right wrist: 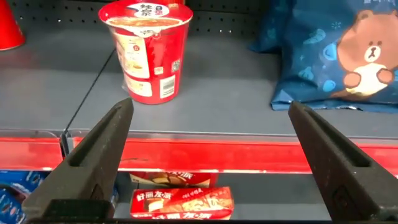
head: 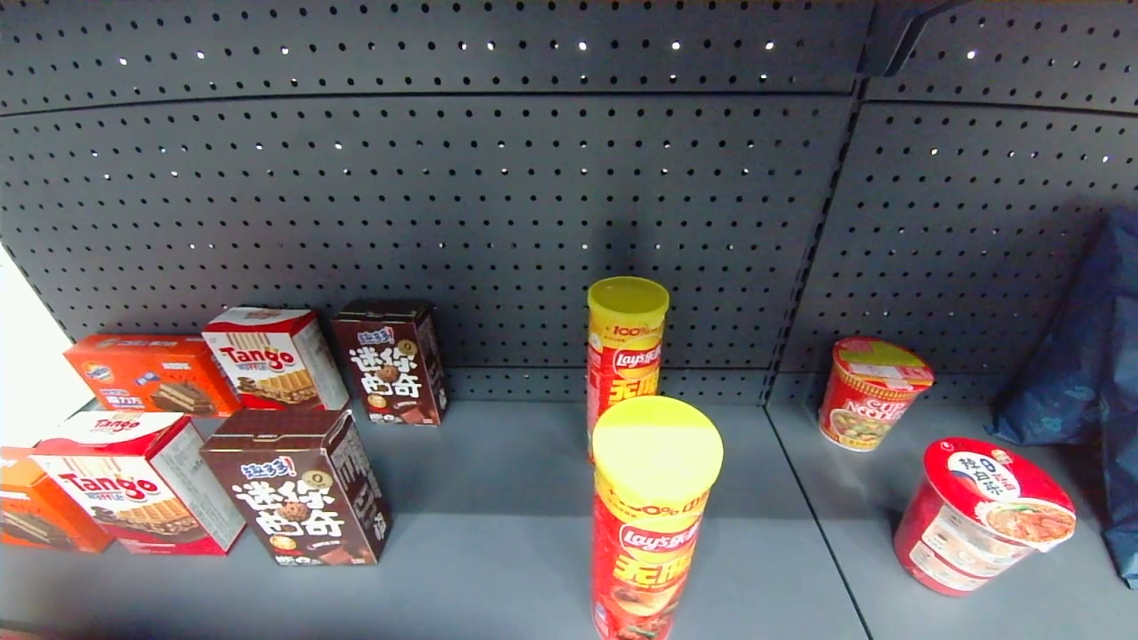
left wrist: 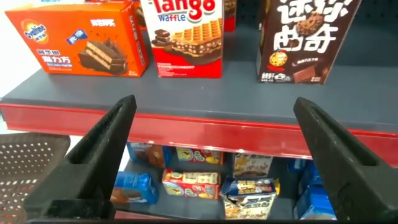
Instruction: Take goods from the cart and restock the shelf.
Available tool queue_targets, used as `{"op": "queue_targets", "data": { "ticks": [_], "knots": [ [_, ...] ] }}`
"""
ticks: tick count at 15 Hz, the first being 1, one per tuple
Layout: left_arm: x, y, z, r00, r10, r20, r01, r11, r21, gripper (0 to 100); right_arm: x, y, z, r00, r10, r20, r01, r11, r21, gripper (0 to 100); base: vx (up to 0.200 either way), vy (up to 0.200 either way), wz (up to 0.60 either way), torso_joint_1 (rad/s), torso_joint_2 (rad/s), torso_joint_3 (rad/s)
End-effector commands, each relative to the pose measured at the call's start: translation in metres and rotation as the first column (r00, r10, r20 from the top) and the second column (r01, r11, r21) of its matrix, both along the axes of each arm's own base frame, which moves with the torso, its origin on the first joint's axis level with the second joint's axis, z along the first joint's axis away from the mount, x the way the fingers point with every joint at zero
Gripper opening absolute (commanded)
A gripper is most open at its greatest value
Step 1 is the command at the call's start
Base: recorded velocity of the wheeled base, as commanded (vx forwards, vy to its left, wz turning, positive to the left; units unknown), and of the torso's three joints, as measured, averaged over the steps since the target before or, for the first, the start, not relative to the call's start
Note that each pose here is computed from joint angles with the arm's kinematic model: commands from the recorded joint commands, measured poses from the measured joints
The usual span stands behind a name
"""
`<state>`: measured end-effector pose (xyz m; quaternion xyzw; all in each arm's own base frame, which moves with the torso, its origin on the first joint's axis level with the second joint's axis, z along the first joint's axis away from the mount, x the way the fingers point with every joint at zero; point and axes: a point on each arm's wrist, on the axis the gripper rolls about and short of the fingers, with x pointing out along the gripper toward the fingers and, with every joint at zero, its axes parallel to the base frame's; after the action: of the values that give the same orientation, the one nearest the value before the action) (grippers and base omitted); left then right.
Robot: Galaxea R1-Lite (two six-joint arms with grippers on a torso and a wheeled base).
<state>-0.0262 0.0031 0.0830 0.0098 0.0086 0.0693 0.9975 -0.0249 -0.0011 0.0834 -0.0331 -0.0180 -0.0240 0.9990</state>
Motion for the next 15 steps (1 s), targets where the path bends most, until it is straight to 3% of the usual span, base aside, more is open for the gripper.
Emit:
{"op": "queue_targets", "data": {
  "ticks": [1,7,11,12,13,15],
  "knots": [
    [0.0002,0.0,0.0005,1.0,0.001,-0.002,-0.001,1.0,-0.003,100,0.0003,0.0,-0.0003,1.0,-0.001,-0.002,0.001,1.0,0.0,100,0.0,0.0,0.0,0.0,0.0,0.0],
    [0.0012,-0.0001,-0.0007,1.0,0.001,0.016,-0.001,1.0,0.003,100,0.0001,0.0,0.0001,1.0,0.0,0.0,0.0,1.0,0.007,100,0.0,0.0,0.0,0.0,0.0,0.0],
    [0.0017,-0.0023,-0.0013,0.995,-0.098,0.013,0.097,0.995,0.035,100,0.0003,0.0005,0.0002,1.0,0.023,0.003,-0.023,1.0,0.006,100,0.0,0.0,0.0,0.0,0.0,0.0],
    [0.0019,-0.0026,-0.0017,0.994,-0.113,0.011,0.113,0.993,0.038,100,0.0011,0.0021,-0.0009,0.996,0.092,0.01,-0.092,0.996,0.008,100,0.0,0.0,0.0,0.0,0.0,0.0],
    [0.0025,-0.003,-0.0037,0.991,-0.133,0.005,0.133,0.991,0.034,100,0.0019,0.0024,-0.0011,0.994,0.107,0.029,-0.107,0.994,0.013,100,0.0,0.0,0.0,0.0,0.0,0.0],
    [0.004,-0.0031,-0.0075,0.991,-0.136,0.002,0.136,0.99,0.034,100,0.0021,0.002,-0.0074,0.995,0.091,-0.031,-0.09,0.995,0.038,100,0.0,0.0,0.0,0.0,0.0,0.0]
  ]
}}
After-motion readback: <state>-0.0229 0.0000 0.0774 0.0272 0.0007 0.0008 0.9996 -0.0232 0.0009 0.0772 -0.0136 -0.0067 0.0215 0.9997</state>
